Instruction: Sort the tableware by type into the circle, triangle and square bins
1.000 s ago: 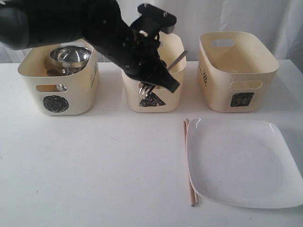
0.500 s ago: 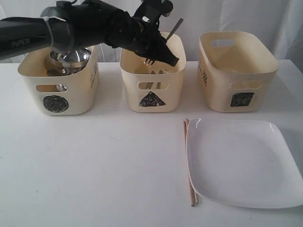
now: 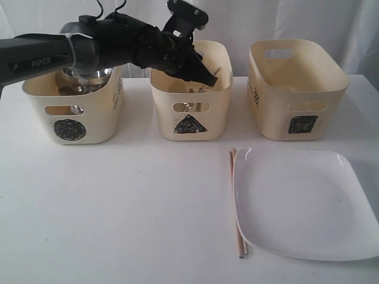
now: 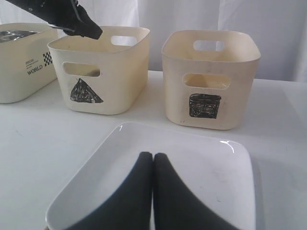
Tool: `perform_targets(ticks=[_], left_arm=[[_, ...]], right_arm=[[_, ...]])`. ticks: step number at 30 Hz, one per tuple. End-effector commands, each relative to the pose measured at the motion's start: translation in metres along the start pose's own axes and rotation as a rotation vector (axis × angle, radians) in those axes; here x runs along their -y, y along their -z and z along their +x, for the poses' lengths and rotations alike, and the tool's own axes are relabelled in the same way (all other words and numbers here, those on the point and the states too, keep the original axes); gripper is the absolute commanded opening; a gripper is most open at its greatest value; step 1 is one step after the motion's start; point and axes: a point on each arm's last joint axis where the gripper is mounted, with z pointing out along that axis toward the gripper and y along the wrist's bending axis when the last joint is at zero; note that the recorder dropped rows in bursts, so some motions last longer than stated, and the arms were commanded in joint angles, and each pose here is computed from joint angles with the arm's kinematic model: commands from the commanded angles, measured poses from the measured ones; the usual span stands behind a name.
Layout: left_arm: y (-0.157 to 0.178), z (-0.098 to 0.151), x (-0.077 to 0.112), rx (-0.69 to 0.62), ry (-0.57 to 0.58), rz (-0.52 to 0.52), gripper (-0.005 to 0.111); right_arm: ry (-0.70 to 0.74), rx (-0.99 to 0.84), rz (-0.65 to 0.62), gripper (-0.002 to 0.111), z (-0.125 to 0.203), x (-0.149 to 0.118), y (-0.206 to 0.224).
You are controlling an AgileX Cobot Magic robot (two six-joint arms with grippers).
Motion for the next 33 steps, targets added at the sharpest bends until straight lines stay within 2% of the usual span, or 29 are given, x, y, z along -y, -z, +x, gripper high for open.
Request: perform_targets(ticks=[1, 5, 11, 13, 19, 22, 26, 29, 33], left_arm=[[0.006, -0.004, -0.002, -0.006, 0.082, 0.003, 0.052], [0.015, -0.009, -0.003, -0.028, 0.095, 0.004, 0.049], [0.039, -0.013, 0.003, -0.142, 0.089, 0.024, 0.024], [0.050, -0.014, 0.009, -0.164, 0.081, 0.036, 0.021], [0.089, -0.012, 0.030, -0.244, 0.063, 0.084, 0.023], [0.106, 0.002, 0.045, -0.351, 0.064, 0.124, 0.026], [0.121, 0.021, 0.065, -0.432, 0.106, 0.199, 0.038], [0.128, 0.034, 0.078, -0.462, 0.136, 0.220, 0.046], [0.138, 0.044, 0.093, -0.457, 0.128, 0.245, 0.046]], right_arm=[[0.007, 0.008, 0.006, 0.000, 0.001, 0.000, 0.000], [0.007, 0.008, 0.006, 0.000, 0.001, 0.000, 0.000], [0.007, 0.008, 0.006, 0.000, 0.001, 0.000, 0.000], [0.007, 0.008, 0.006, 0.000, 0.001, 0.000, 0.000], [0.007, 0.008, 0.006, 0.000, 0.001, 0.000, 0.000], [0.007, 0.008, 0.006, 0.000, 0.001, 0.000, 0.000], [0.007, 0.008, 0.006, 0.000, 0.001, 0.000, 0.000], [0.007, 0.008, 0.006, 0.000, 0.001, 0.000, 0.000], [0.007, 0.008, 0.006, 0.000, 0.001, 0.000, 0.000]])
